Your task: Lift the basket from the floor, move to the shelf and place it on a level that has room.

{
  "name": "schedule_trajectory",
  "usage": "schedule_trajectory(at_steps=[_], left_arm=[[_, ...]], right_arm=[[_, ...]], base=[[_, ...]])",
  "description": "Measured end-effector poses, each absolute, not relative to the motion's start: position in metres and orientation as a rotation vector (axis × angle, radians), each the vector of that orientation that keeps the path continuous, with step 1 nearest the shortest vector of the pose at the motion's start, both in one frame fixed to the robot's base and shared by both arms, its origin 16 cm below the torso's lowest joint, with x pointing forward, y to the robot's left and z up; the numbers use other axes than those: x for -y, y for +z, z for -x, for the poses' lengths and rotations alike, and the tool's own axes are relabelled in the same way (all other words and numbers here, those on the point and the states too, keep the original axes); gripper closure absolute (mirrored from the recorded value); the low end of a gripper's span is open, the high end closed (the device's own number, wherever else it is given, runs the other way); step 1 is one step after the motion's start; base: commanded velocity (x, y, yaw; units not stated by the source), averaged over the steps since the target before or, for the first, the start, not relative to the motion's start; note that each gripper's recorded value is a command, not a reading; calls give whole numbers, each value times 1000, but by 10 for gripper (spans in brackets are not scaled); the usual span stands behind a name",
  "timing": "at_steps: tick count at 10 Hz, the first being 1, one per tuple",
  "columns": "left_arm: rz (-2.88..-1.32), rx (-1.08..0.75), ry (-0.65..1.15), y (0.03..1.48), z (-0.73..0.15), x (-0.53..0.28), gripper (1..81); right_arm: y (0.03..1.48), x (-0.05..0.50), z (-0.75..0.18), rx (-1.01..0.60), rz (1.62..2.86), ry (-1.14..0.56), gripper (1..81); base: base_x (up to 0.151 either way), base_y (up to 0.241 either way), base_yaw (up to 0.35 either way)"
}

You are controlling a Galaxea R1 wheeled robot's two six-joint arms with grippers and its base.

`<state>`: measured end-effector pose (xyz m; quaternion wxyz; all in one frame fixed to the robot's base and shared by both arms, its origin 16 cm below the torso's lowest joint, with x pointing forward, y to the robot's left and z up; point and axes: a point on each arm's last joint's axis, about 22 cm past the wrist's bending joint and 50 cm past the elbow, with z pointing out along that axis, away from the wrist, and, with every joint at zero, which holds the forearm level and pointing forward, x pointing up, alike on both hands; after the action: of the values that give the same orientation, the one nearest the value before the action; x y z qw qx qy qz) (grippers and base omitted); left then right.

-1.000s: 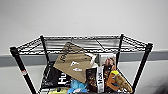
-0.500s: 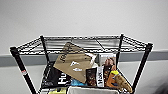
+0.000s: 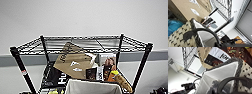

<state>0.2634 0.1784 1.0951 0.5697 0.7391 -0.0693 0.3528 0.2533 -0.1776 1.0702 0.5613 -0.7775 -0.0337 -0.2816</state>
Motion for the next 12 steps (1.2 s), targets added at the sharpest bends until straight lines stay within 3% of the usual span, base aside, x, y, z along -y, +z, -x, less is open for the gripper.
schedule_trajectory(at_steps=[12], left_arm=[[-1684, 332, 915, 1215, -254, -171, 811]], right_arm=[[1185, 180, -248, 222, 1772, -748, 811]], base=[[0, 0, 0]])
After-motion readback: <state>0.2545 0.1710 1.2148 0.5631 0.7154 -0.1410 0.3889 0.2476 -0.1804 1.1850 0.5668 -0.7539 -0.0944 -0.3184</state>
